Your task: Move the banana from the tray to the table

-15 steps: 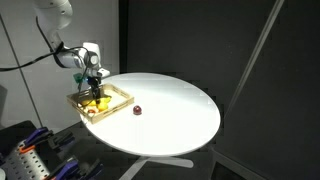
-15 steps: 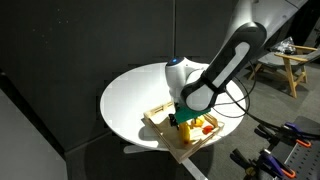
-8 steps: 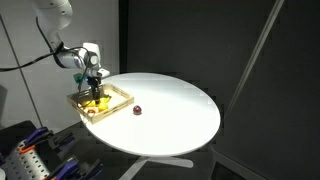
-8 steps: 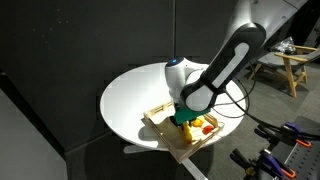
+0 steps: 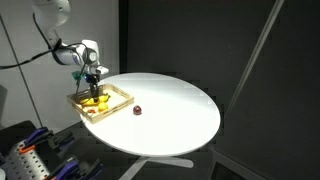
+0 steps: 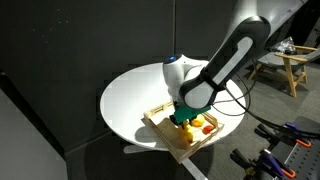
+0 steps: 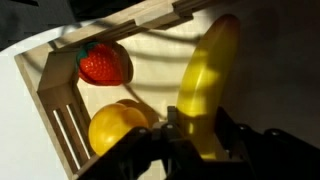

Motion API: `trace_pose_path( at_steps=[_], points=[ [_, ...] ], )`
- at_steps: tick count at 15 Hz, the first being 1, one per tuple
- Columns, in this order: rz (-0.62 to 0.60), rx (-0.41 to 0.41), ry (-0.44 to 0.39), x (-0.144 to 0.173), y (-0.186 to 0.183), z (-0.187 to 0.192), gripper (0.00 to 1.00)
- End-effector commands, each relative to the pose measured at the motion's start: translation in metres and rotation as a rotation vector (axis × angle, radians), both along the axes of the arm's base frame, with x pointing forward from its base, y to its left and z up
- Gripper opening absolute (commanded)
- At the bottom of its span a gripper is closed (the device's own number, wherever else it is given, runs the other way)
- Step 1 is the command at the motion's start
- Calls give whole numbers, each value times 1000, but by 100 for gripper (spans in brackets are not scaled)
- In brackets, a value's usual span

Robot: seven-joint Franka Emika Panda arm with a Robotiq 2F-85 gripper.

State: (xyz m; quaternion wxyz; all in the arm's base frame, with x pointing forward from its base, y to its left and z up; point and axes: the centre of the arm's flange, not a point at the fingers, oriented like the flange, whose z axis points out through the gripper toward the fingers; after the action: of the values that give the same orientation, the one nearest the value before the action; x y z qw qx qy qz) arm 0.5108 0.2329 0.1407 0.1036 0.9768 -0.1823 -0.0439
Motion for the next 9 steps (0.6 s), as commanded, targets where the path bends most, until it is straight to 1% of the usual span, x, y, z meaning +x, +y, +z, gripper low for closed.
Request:
trace_pose_path(
  at_steps=[1,5,9],
  points=[
    [17,-14,7,-3,2,27,15],
    [29,-17,11,-4,3,44,15],
    [69,-10,3,-6,0,65,15]
  ],
)
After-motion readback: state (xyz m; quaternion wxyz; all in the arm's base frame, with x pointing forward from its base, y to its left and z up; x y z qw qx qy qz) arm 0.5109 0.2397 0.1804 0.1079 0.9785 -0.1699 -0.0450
